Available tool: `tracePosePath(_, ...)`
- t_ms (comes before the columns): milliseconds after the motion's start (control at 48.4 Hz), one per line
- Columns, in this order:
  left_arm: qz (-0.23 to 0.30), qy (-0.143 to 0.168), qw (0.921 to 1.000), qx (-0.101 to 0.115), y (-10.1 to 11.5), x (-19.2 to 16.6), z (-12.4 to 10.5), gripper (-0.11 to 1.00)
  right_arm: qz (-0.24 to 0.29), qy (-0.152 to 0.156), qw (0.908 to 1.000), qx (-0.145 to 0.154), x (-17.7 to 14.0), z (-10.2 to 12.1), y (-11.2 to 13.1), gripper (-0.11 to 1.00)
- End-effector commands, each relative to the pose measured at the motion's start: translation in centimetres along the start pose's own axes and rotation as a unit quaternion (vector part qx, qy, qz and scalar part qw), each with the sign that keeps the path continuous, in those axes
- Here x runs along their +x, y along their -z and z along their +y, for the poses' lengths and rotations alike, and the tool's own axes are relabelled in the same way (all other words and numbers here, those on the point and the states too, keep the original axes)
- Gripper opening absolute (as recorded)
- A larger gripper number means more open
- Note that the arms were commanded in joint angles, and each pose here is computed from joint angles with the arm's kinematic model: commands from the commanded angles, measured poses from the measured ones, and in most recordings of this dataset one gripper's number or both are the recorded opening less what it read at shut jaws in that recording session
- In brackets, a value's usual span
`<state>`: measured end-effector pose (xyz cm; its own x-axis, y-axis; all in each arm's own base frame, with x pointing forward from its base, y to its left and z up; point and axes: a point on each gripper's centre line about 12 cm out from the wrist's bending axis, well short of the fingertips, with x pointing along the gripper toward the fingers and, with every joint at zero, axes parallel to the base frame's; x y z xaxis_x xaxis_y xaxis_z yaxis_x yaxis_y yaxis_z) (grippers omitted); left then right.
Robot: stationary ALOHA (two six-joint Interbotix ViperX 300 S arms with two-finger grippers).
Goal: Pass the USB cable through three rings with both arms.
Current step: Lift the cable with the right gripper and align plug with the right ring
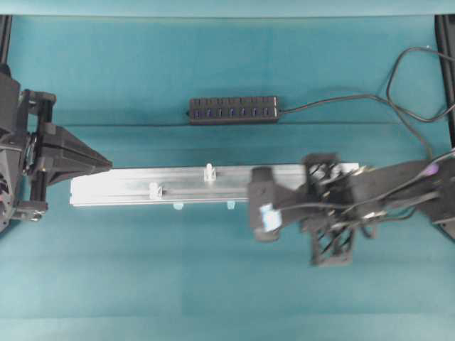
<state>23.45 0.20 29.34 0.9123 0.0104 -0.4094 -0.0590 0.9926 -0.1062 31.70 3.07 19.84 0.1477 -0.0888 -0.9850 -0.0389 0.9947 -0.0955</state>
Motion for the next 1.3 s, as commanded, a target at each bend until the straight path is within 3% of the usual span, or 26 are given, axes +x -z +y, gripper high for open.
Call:
tracePosePath(0, -0.021, 0.002, 0.9998, 0.001, -1.2, -0.2, -0.1, 0.03, 0.009, 0.017, 0.9998, -0.003, -1.2, -1.2, 1.2, -0.09)
tracePosePath(290, -0.046, 0.006, 0.9989, 0.001, -2.1, -0.4, -0.2, 0.03, 0.011, 0.032, 0.9993, 0.017, 0.6, -3.1, 2.8, -0.09)
tracePosePath(517, -0.047, 0.006, 0.9989, 0.001, -2.1, -0.3, -0.3, 0.03, -0.009, 0.024, 0.9996, 0.013, 3.1, -2.9, 3.2, -0.09)
tracePosePath(1282, -0.05, 0.018, 0.9986, 0.007, -2.4, -0.3, -0.9, 0.03, -0.066, 0.016, 0.9974, 0.024, 5.9, -3.8, -0.3, -0.09)
